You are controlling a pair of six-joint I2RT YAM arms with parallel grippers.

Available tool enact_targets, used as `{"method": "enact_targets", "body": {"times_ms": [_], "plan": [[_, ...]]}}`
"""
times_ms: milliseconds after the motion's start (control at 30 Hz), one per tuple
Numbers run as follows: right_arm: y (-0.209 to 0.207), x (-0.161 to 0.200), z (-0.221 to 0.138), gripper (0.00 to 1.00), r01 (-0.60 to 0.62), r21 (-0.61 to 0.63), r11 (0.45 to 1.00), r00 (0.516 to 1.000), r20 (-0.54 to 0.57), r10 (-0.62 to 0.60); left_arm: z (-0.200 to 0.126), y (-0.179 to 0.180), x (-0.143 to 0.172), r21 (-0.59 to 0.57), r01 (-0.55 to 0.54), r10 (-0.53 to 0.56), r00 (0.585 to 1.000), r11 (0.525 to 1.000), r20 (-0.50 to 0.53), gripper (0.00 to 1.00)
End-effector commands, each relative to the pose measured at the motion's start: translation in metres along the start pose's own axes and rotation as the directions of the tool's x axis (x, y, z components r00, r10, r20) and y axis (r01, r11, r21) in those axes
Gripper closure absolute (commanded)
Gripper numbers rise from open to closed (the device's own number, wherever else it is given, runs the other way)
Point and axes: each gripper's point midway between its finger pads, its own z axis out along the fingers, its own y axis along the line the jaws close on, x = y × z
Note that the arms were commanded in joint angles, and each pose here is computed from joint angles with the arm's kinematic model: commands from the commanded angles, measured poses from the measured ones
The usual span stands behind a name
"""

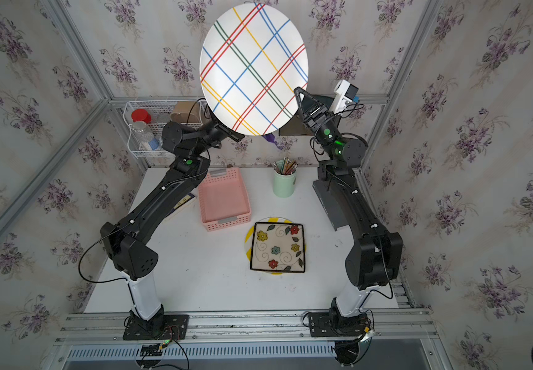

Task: Wipe the wet plate dry
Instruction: Wipe the plate with towel.

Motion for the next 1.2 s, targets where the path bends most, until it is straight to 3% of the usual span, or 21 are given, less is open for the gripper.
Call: {"method": "enact_targets", "body": {"times_ms": [0, 167, 267, 367, 467, 633, 700, 733, 800, 833, 933, 1000, 1067, 1133, 1167], "plan": [[-0.039, -0.033, -0.027, 1.0, -0.016, 0.171, 0.985, 0.989, 0.145, -0.009, -0.017, -0.041, 0.028, 0.078, -0.17, 0.178, 0.978, 0.982, -0.109, 1.0], [-0.052, -0.029, -0.07, 1.0, 0.007, 0.321, 0.947, 0.989, 0.139, -0.054, -0.071, -0.04, -0.004, -0.082, -0.263, 0.262, 0.965, 0.961, -0.021, 1.0], [-0.06, -0.008, -0.082, 1.0, 0.054, 0.41, 0.91, 0.995, 0.056, -0.084, -0.099, -0.022, -0.016, -0.267, -0.324, 0.33, 0.944, 0.908, -0.02, 1.0], [-0.061, 0.016, -0.086, 1.0, 0.088, 0.456, 0.886, 0.996, -0.008, -0.094, -0.111, 0.01, -0.013, -0.476, -0.405, 0.401, 0.909, 0.781, -0.115, 1.0], [-0.059, 0.039, -0.08, 1.0, 0.131, 0.472, 0.872, 0.991, -0.074, -0.108, -0.123, 0.041, -0.017, -0.63, -0.494, 0.466, 0.855, 0.599, -0.227, 1.0], [-0.044, 0.075, -0.06, 1.0, 0.161, 0.437, 0.885, 0.983, -0.147, -0.107, -0.178, 0.092, -0.049, -0.876, -0.442, 0.469, 0.826, 0.193, -0.313, 1.0], [-0.031, 0.116, -0.046, 1.0, 0.2, 0.421, 0.885, 0.963, -0.25, -0.099, -0.198, 0.1, -0.06, -0.913, -0.402, 0.475, 0.819, 0.074, -0.322, 1.0], [-0.024, 0.135, -0.041, 1.0, 0.208, 0.408, 0.889, 0.953, -0.288, -0.091, -0.202, 0.101, -0.062, -0.918, -0.393, 0.48, 0.816, 0.053, -0.322, 1.0], [-0.015, 0.165, -0.036, 1.0, 0.208, 0.383, 0.9, 0.94, -0.333, -0.075, -0.199, 0.103, -0.06, -0.912, -0.403, 0.482, 0.815, 0.072, -0.322, 1.0], [-0.015, 0.169, -0.035, 1.0, 0.21, 0.379, 0.901, 0.938, -0.337, -0.077, -0.191, 0.107, -0.056, -0.898, -0.423, 0.471, 0.82, 0.117, -0.325, 1.0], [-0.012, 0.169, -0.024, 1.0, 0.199, 0.379, 0.904, 0.95, -0.302, -0.083, -0.146, 0.122, -0.019, -0.782, -0.518, 0.4, 0.835, 0.345, -0.377, 1.0], [-0.017, 0.143, -0.021, 1.0, 0.219, 0.394, 0.893, 0.959, -0.256, -0.122, -0.117, 0.128, 0.014, -0.682, -0.59, 0.367, 0.806, 0.433, -0.464, 1.0], [-0.022, 0.125, -0.023, 1.0, 0.217, 0.409, 0.886, 0.964, -0.232, -0.129, -0.105, 0.129, 0.032, -0.637, -0.638, 0.364, 0.77, 0.432, -0.524, 1.0], [-0.029, 0.121, -0.034, 1.0, 0.228, 0.442, 0.867, 0.963, -0.236, -0.134, -0.113, 0.125, 0.024, -0.671, -0.639, 0.387, 0.767, 0.376, -0.512, 1.0], [-0.03, 0.123, -0.039, 1.0, 0.236, 0.455, 0.859, 0.96, -0.245, -0.135, -0.121, 0.119, 0.012, -0.704, -0.63, 0.413, 0.765, 0.326, -0.494, 1.0]]}}
